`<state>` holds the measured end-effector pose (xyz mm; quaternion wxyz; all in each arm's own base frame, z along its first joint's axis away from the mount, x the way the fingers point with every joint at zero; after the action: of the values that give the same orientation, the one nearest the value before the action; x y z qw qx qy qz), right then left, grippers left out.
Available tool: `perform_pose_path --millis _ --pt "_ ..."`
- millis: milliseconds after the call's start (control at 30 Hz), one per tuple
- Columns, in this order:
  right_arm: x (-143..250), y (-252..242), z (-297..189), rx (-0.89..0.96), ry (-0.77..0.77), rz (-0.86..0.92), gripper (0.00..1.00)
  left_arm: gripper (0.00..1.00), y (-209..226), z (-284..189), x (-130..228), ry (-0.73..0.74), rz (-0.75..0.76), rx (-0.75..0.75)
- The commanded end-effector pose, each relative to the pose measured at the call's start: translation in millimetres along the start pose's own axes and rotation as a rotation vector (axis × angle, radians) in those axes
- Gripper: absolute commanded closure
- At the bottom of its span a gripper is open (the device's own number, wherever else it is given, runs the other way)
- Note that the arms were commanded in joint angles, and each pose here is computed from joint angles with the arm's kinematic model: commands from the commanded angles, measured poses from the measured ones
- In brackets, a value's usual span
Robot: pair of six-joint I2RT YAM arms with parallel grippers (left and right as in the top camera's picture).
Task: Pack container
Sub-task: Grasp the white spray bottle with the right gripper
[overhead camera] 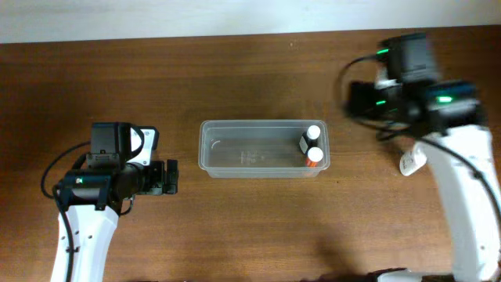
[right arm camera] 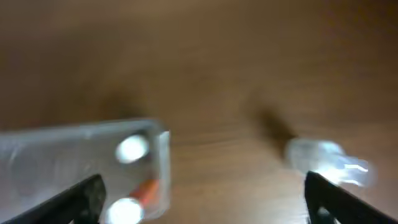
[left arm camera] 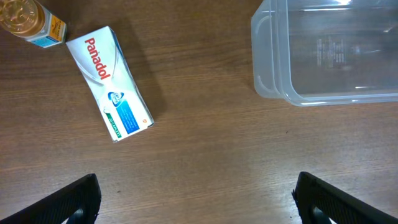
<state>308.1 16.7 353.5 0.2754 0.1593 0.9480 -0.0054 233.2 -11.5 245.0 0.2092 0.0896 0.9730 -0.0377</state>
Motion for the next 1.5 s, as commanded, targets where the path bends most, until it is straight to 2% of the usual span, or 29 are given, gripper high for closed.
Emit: perform_pose_path --millis 0,300,500,567,733,767,833,1067,1133,1333,1467 --pt "-9 -54 8 0.144 0.029 0.142 0.02 0.00 -1 -5 -5 -0.022 0.019 0.015" --pt "14 -136 98 0.224 0.366 0.277 0.01 0.00 -1 -5 -5 -0.023 0.019 0.015" --pt "25 -145 155 0.173 0.511 0.262 0.06 0.00 -1 -5 -5 -0.022 0.019 0.015" --pt "28 -146 163 0.175 0.538 0.263 0.13 0.00 -1 -5 -5 -0.022 0.019 0.015" --pt "30 -147 168 0.177 0.553 0.264 0.48 0.00 -1 -5 -5 -0.022 0.019 0.015" --pt "30 -147 168 0.177 0.553 0.264 0.52 0.00 -1 -5 -5 -0.022 0.019 0.015" --pt "30 -147 168 0.178 0.553 0.264 0.52 0.00 -1 -5 -5 -0.022 0.019 0.015" --pt "30 -147 168 0.178 0.553 0.264 0.66 0.00 -1 -5 -5 -0.022 0.019 0.015" --pt "30 -147 168 0.178 0.553 0.264 0.74 0.00 -1 -5 -5 -0.022 0.019 0.015" --pt "28 -146 163 0.176 0.546 0.264 0.80 0.00 -1 -5 -5 -0.022 0.019 0.015" --pt "20 -141 144 0.151 0.514 0.264 0.81 0.00 -1 -5 -5 -0.022 0.019 0.015"
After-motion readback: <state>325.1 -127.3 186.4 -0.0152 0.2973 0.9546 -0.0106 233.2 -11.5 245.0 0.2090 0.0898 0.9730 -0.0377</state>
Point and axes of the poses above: each gripper's point midway between its finger pads, its own z axis out along the fingers, its own y axis along the line the jaws close on, x = y × z, the point moved 9 cm from there along -z, back along the fingers, and after that the axes turned 6 degrees about z, right-handed, at the moved point
